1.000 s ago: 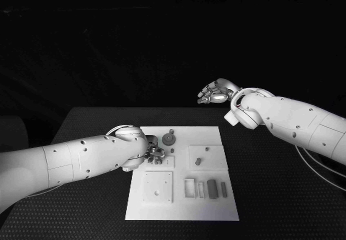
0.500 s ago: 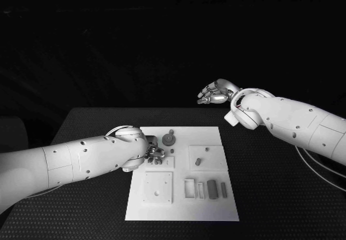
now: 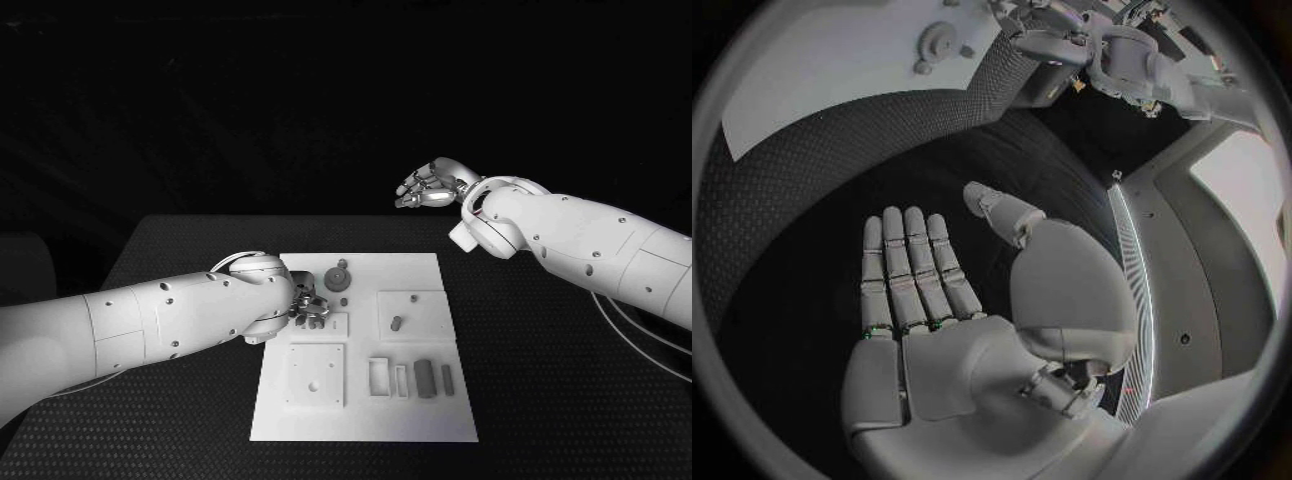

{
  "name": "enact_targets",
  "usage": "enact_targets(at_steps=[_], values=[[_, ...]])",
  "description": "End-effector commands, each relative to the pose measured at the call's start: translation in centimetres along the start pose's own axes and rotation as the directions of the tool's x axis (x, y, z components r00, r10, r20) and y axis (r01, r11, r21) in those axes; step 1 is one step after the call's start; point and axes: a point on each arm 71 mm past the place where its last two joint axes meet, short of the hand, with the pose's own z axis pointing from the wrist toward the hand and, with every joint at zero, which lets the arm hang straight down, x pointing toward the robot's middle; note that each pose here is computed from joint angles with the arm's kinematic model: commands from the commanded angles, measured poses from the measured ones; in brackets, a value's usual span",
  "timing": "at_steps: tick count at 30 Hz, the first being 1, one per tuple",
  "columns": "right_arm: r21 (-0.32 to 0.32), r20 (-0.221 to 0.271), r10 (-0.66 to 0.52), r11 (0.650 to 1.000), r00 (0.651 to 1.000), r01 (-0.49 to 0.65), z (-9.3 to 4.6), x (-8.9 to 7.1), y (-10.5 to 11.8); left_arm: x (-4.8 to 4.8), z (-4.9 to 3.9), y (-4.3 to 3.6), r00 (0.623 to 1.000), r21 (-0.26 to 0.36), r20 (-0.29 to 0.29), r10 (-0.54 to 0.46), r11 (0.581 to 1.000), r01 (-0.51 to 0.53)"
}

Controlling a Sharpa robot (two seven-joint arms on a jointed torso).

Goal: Assemble the parts on the task board

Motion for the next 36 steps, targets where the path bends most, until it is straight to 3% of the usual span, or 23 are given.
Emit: enact_targets(at_steps=[1, 36], values=[[-0.005, -0.013, -0.004, 1.0, 1.0, 0.004, -0.02, 0.11, 0.03, 0.26, 0.06, 0.14, 1.0, -0.009, -0.007, 0.004, 1.0, -0.004], [0.004, -0.021, -0.001, 1.0, 1.0, 0.001, -0.14, 0.4, -0.41, 0.14, 0.05, 0.32, 1.0, -0.004, 0.009, -0.013, 1.0, 0.013]])
